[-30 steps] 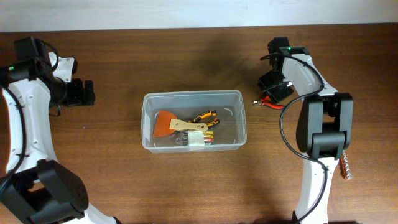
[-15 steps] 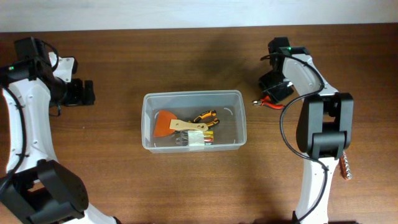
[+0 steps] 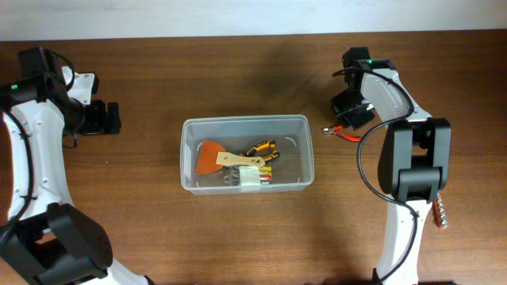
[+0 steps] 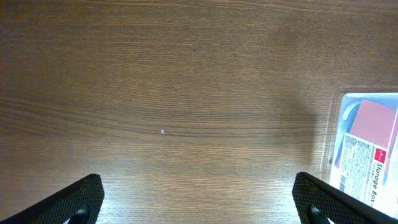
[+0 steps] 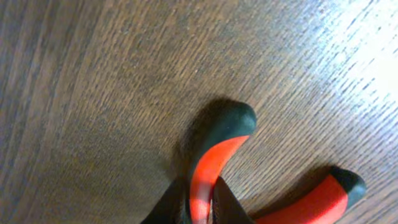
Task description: Pack container
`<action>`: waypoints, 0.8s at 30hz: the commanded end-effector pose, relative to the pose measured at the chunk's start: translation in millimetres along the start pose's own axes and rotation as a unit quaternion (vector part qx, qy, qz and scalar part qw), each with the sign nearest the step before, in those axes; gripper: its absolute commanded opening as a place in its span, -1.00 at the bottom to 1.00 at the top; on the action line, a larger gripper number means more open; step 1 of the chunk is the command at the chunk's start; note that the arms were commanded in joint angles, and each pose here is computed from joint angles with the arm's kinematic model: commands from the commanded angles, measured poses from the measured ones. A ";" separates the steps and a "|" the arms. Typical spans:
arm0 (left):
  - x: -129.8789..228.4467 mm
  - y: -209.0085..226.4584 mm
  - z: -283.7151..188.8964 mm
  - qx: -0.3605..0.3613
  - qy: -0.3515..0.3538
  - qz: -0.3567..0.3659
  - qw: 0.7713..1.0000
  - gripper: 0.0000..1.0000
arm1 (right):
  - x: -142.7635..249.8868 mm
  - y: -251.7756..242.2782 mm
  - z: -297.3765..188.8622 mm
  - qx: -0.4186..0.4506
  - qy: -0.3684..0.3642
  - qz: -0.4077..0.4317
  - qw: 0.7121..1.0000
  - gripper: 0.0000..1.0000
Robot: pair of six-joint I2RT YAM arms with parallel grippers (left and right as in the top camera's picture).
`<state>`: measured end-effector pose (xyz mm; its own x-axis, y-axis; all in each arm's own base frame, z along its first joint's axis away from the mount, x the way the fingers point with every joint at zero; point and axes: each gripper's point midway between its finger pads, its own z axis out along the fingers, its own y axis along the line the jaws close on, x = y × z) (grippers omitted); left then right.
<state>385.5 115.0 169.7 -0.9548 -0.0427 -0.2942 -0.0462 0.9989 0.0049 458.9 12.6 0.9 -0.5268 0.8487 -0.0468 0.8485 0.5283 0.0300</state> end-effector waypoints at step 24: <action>1.6 0.7 4.3 0.007 0.004 -0.009 1.000 0.98 | -29.0 38.7 -90.2 -0.062 -0.050 -0.092 0.993 -0.87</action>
<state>385.5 115.0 169.7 -0.9548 -0.0427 -0.2942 -0.0462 0.9989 0.0049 489.2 13.7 67.7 -0.6215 0.7759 -0.1078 0.7697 0.6305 0.1002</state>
